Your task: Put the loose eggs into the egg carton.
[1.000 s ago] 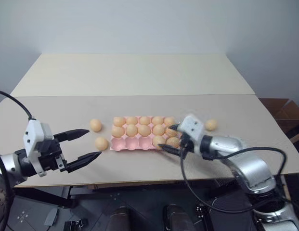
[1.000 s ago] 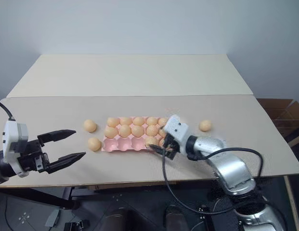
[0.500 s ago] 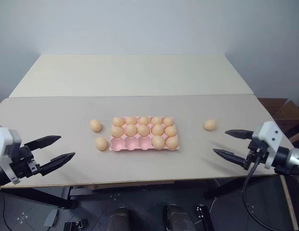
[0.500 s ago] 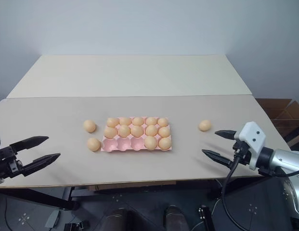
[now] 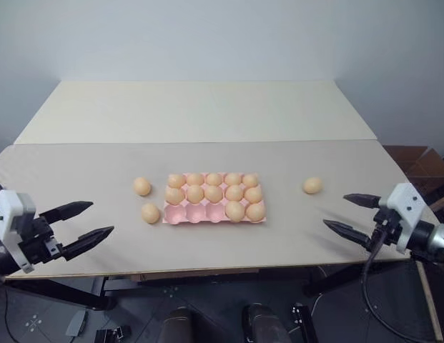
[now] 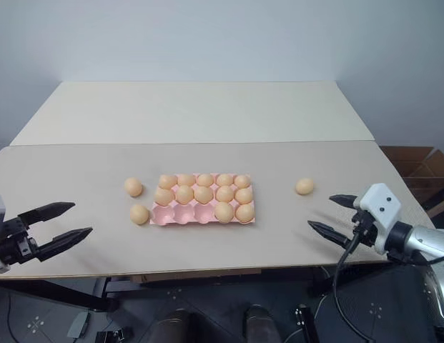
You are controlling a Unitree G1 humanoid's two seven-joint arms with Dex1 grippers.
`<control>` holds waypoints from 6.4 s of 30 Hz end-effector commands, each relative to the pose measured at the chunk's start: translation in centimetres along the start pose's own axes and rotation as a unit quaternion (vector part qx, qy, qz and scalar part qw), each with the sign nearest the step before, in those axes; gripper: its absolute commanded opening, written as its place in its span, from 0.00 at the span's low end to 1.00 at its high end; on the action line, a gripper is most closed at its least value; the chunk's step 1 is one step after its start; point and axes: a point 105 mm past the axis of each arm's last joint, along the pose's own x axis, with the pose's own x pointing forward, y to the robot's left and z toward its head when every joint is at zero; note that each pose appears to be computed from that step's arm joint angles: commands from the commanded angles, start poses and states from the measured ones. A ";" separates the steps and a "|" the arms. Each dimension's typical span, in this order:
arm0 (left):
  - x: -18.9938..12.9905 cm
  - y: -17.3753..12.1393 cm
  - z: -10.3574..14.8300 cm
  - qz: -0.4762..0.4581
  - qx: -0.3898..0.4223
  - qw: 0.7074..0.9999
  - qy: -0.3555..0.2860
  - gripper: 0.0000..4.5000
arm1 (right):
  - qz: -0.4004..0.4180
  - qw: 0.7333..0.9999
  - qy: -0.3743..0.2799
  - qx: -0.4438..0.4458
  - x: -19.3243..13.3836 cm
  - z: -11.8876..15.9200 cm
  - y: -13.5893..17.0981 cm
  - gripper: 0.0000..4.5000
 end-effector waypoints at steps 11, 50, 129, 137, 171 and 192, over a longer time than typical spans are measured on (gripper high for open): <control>1.4 -0.4 1.2 -0.029 0.023 0.999 -0.012 1.00 | -0.164 0.982 0.081 0.050 8.4 -3.0 -5.6 1.00; 2.0 -1.1 1.1 -0.033 0.031 0.999 -0.012 1.00 | 0.141 0.986 -0.082 -0.013 14.9 9.8 15.2 0.99; 13.6 -4.1 0.9 -0.100 0.039 0.993 -0.051 0.53 | 0.143 0.975 -0.161 -0.065 3.3 5.9 5.9 1.00; 16.6 -5.8 0.4 -0.150 0.028 0.988 -0.034 0.67 | 0.135 0.976 -0.159 -0.065 3.2 5.9 6.1 1.00; -0.6 1.6 -0.5 0.090 -0.016 0.996 -0.017 0.99 | 0.131 0.979 -0.141 -0.060 2.8 4.8 5.6 1.00; 12.8 7.8 -1.7 0.160 -0.047 0.986 0.003 0.99 | 0.122 0.978 -0.151 -0.072 3.3 5.3 5.5 1.00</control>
